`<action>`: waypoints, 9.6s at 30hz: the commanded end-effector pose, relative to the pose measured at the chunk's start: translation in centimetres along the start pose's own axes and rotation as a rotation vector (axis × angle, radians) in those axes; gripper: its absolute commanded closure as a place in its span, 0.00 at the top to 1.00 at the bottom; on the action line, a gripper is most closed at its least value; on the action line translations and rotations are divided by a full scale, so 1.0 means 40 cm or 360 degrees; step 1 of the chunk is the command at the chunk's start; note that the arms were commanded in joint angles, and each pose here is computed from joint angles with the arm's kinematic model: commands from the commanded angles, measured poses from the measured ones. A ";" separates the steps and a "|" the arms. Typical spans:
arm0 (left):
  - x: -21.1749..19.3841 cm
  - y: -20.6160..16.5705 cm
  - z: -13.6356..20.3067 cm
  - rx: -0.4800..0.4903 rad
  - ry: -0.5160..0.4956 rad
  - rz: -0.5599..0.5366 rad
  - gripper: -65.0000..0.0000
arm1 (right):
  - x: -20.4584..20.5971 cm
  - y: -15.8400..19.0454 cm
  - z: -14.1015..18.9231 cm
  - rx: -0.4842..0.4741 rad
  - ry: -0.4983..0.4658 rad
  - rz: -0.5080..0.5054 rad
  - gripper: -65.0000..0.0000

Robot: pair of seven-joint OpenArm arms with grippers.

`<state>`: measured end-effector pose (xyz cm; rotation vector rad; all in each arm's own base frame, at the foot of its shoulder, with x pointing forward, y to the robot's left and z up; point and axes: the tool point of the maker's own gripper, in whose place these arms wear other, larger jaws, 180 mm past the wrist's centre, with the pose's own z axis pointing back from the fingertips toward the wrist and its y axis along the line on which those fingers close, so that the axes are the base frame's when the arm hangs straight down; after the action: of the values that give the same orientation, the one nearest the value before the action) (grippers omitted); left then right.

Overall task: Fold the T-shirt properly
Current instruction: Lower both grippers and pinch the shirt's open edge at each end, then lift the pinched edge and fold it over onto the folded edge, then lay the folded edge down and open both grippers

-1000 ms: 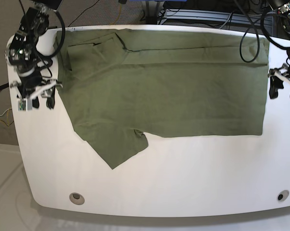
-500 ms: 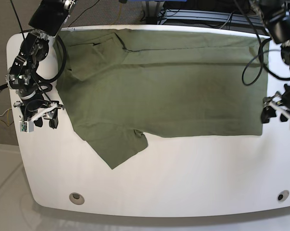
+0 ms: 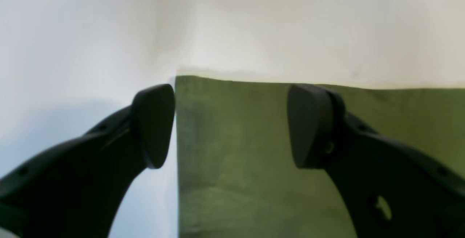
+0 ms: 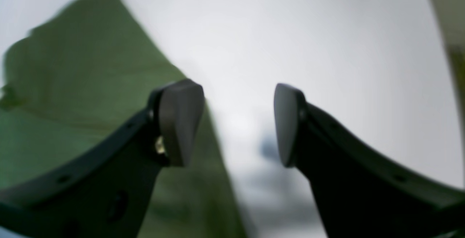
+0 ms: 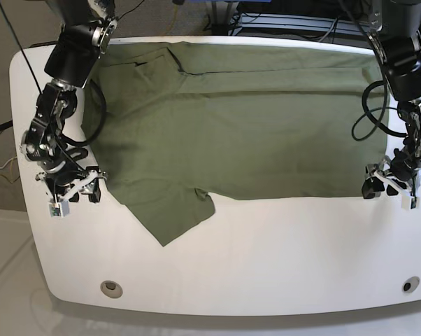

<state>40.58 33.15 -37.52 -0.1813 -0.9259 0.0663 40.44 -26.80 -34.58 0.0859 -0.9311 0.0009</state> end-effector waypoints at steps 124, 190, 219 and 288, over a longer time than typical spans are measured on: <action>-0.021 0.026 -0.042 0.0103 0.0075 0.0135 0.00 | 0.123 0.103 -0.139 0.0154 -0.0165 -0.0079 0.53; 0.047 0.007 -0.019 0.0097 -0.0014 0.0007 0.00 | 0.095 0.200 -0.151 0.0229 -0.0058 0.0118 0.00; 0.060 0.002 0.042 0.0117 -0.0061 -0.0124 0.00 | 0.195 0.231 0.025 0.0159 -0.0183 0.0353 0.00; -0.116 -0.023 0.325 0.0182 0.0205 -0.0576 0.00 | -0.245 0.204 0.309 0.0197 0.0241 0.0206 0.00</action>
<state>26.47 32.77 -35.24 0.0644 -0.7596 -0.2086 23.57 -19.05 -35.42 0.1382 -0.7357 0.1799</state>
